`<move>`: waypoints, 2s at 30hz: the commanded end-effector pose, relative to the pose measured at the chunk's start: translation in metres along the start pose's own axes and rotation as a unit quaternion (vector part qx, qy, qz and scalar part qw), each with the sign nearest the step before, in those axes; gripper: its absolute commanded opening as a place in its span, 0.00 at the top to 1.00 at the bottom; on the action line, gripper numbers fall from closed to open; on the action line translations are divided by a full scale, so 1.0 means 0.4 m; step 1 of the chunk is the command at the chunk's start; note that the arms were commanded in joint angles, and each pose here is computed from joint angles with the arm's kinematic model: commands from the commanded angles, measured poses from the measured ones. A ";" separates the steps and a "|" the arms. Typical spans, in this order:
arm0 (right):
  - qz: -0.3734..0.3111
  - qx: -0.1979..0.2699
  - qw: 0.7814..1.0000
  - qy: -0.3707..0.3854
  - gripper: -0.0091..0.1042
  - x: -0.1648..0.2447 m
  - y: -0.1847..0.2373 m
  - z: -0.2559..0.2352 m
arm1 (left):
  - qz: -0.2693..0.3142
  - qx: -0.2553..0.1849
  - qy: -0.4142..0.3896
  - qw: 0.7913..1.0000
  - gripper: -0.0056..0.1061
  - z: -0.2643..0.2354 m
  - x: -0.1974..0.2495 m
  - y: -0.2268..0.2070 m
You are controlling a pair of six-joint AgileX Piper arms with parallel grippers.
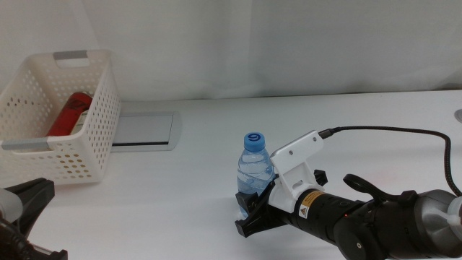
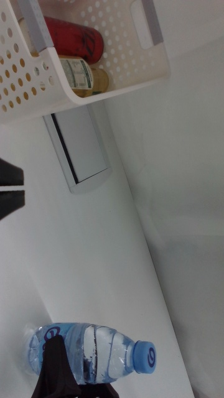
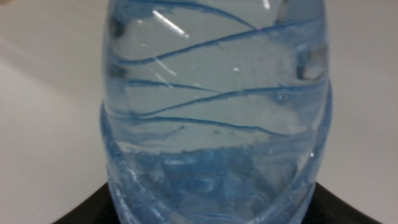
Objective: Use arms to grab the bottles and put them into the dustbin to the left of the table.
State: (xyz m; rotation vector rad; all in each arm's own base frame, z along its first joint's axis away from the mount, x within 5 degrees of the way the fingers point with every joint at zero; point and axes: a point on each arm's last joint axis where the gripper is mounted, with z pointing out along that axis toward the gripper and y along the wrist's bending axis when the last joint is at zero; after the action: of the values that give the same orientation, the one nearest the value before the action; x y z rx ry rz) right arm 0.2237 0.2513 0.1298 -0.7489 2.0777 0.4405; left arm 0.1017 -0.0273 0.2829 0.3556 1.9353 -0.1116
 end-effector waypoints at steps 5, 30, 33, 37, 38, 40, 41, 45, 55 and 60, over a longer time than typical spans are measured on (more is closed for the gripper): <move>-0.011 -0.004 1.000 -0.012 0.18 -0.015 0.004 -0.004 | -0.004 0.004 0.000 1.000 0.91 0.002 0.001 -0.002; -0.044 -0.075 0.991 0.099 0.15 -0.118 0.019 -0.295 | -0.004 0.004 -0.002 1.000 0.91 0.002 0.000 -0.002; -0.066 -0.071 0.990 0.100 0.15 -0.130 0.010 -0.356 | -0.004 0.004 -0.002 1.000 0.91 0.002 0.000 -0.002; -0.065 -0.002 0.992 0.113 0.15 -0.137 -0.054 -0.422 | -0.004 0.004 -0.002 1.000 0.91 0.002 0.000 -0.002; -0.053 0.024 0.992 0.114 0.15 -0.139 -0.078 -0.435 | -0.004 0.004 -0.002 1.000 0.91 0.002 0.000 -0.002; -0.025 0.084 0.990 0.115 0.15 -0.141 -0.135 -0.468 | -0.004 0.004 -0.002 1.000 0.91 0.002 0.000 -0.002; -0.016 0.107 0.987 0.116 0.15 -0.140 -0.157 -0.482 | -0.004 0.004 -0.002 1.000 0.91 0.002 0.000 -0.002; 0.030 0.187 0.976 0.107 0.15 -0.134 -0.234 -0.565 | -0.004 0.004 -0.002 1.000 0.91 0.002 0.000 -0.002; 0.137 0.295 0.944 -0.049 0.26 -0.094 -0.235 -0.842 | -0.004 0.004 -0.003 1.000 0.91 0.002 0.000 -0.002; 0.144 0.279 0.937 -0.155 0.28 -0.023 -0.180 -0.916 | -0.004 0.003 -0.005 1.000 0.91 0.002 -0.001 -0.002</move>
State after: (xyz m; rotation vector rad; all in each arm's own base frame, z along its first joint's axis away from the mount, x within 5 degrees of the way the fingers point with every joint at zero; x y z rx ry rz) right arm 0.0598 -0.0007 0.3496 -0.0512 1.9047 0.0736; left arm 0.1017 -0.0273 0.2829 0.3556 1.9353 -0.1116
